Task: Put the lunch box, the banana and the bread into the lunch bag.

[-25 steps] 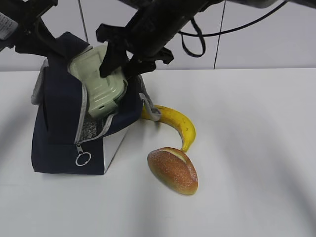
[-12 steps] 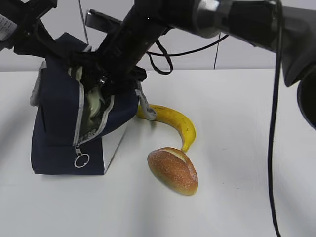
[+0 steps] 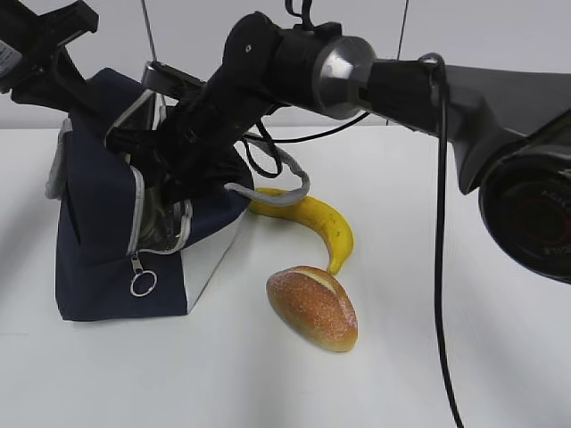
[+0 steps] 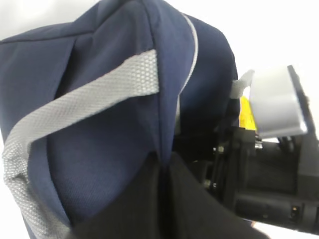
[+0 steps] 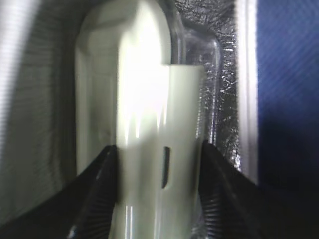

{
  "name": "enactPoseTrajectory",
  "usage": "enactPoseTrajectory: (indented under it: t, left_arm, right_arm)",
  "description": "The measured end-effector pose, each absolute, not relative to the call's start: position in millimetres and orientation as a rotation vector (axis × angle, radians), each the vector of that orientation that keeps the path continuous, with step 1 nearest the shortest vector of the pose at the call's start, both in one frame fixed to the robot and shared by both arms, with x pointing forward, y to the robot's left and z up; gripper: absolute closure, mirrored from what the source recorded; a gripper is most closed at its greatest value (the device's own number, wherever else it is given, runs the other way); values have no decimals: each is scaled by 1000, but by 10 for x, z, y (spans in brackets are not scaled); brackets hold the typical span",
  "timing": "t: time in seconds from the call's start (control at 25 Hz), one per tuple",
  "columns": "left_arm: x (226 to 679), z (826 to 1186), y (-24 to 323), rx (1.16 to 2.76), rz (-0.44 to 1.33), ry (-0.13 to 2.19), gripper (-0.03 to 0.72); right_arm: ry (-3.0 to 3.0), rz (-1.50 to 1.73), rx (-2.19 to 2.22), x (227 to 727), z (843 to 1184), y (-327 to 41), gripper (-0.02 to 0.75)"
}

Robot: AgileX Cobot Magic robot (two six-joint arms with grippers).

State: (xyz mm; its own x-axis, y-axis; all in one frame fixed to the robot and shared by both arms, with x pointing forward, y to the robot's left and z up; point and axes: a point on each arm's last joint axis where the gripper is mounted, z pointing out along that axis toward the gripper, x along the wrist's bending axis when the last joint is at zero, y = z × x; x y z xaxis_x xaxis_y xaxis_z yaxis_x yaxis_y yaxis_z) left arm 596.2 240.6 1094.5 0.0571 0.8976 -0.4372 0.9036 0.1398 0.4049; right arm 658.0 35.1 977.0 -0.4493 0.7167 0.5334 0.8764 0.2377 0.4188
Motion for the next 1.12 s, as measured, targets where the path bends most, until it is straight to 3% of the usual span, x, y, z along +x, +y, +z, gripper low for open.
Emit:
enactPoseTrajectory:
  t: [0.32,0.56,1.12]
  left_arm:
    - [6029,10804,2398,1745,-51,1840,691]
    - [6032,10801,2399,1744,-50,1840,691]
    - [6020,10788,2415,1774,-40,1847,691]
  right_arm:
    - [-2296,-1024,-1491,6586,9773,359,309]
    - [-2388,-950,-1476,6607,9855,222,298]
    - [-2828,-1005,-1296,6455,11073,-160,296]
